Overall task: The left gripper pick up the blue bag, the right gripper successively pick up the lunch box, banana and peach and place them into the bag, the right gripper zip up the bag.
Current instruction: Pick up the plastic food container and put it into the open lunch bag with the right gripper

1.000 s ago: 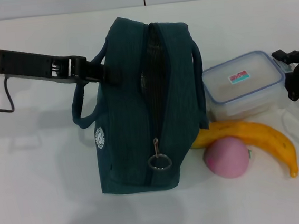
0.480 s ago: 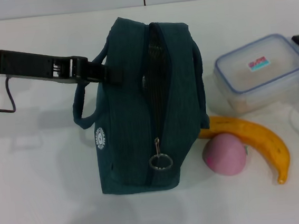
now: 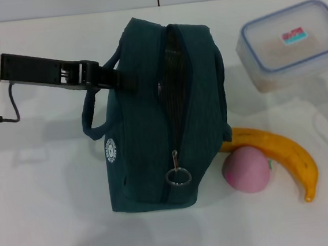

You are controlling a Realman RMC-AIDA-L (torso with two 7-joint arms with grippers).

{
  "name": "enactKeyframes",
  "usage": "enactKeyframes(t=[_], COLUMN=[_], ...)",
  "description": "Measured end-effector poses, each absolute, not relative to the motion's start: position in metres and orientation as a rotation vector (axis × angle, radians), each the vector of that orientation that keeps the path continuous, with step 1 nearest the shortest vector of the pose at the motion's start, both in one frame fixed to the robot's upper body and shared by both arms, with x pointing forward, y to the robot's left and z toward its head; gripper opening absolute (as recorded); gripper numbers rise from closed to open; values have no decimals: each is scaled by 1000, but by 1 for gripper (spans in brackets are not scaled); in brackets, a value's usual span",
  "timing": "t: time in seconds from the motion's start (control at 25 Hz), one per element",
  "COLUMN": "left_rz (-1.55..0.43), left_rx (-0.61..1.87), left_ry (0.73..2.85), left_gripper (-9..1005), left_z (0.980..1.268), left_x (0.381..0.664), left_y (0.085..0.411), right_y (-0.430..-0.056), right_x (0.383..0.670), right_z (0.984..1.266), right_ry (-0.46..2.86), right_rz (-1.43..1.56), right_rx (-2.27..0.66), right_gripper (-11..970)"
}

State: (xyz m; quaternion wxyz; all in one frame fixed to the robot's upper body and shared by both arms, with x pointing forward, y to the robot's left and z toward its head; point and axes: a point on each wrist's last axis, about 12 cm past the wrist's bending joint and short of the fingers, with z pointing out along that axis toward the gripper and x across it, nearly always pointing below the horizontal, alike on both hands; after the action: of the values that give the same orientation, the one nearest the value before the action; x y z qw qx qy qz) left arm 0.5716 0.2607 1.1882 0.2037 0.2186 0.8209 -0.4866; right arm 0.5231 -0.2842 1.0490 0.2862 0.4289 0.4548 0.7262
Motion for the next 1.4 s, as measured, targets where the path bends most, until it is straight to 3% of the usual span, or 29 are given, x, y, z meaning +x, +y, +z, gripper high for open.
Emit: enactKeyframes(t=[0.88, 1.4], left_rz=[-1345, -1346], left_rx=[630, 622], left_ry=[2275, 2256], left_gripper=[48, 48], left_z=[1193, 1192], left_x=[579, 587], left_y=[251, 243], right_y=[-224, -185], right_x=[583, 604], right_z=[1123, 1111], right_ry=[1081, 1436], right_rz=[2238, 2080], right_rx=[783, 782], right_gripper=[98, 97])
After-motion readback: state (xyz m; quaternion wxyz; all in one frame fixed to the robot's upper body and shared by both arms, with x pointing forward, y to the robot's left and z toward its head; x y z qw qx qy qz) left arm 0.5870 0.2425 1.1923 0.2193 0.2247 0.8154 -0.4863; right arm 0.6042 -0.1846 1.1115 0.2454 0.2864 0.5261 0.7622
